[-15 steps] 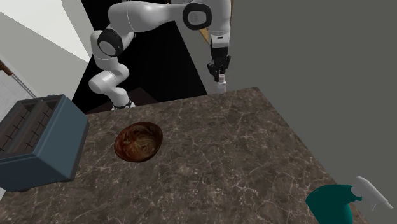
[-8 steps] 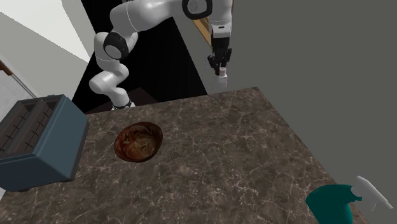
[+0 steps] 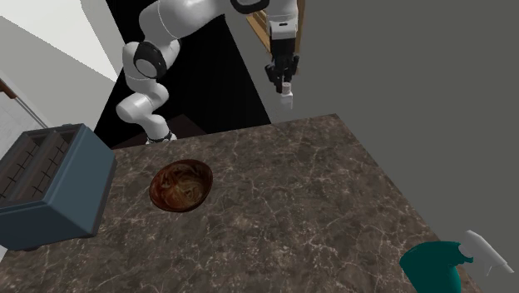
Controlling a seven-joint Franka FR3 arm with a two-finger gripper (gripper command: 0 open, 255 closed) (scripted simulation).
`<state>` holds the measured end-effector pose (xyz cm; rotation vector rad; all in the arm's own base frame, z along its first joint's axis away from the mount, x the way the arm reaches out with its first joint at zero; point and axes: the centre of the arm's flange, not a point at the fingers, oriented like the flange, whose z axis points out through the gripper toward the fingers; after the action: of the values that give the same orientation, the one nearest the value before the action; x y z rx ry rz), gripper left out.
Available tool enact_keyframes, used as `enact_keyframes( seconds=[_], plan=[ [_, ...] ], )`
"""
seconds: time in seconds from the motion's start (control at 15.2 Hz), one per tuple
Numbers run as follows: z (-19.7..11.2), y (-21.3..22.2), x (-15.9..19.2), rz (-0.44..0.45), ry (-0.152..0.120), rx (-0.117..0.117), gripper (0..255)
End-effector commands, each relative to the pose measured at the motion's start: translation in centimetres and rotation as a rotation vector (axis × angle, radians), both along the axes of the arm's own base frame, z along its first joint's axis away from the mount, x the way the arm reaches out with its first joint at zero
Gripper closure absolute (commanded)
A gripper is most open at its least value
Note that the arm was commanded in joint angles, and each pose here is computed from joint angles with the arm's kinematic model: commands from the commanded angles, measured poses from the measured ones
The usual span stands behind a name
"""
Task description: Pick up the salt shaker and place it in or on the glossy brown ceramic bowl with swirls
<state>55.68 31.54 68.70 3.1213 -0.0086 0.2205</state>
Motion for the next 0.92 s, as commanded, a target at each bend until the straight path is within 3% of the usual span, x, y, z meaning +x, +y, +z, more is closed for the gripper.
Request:
enact_keyframes(
  seconds=[0.0, 0.86],
  plan=[
    [0.1, -2.4, -0.3, -0.001, 0.0, 0.0, 255],
    [1.4, -19.5, -1.9, -0.001, 0.0, 0.0, 255]
  ],
)
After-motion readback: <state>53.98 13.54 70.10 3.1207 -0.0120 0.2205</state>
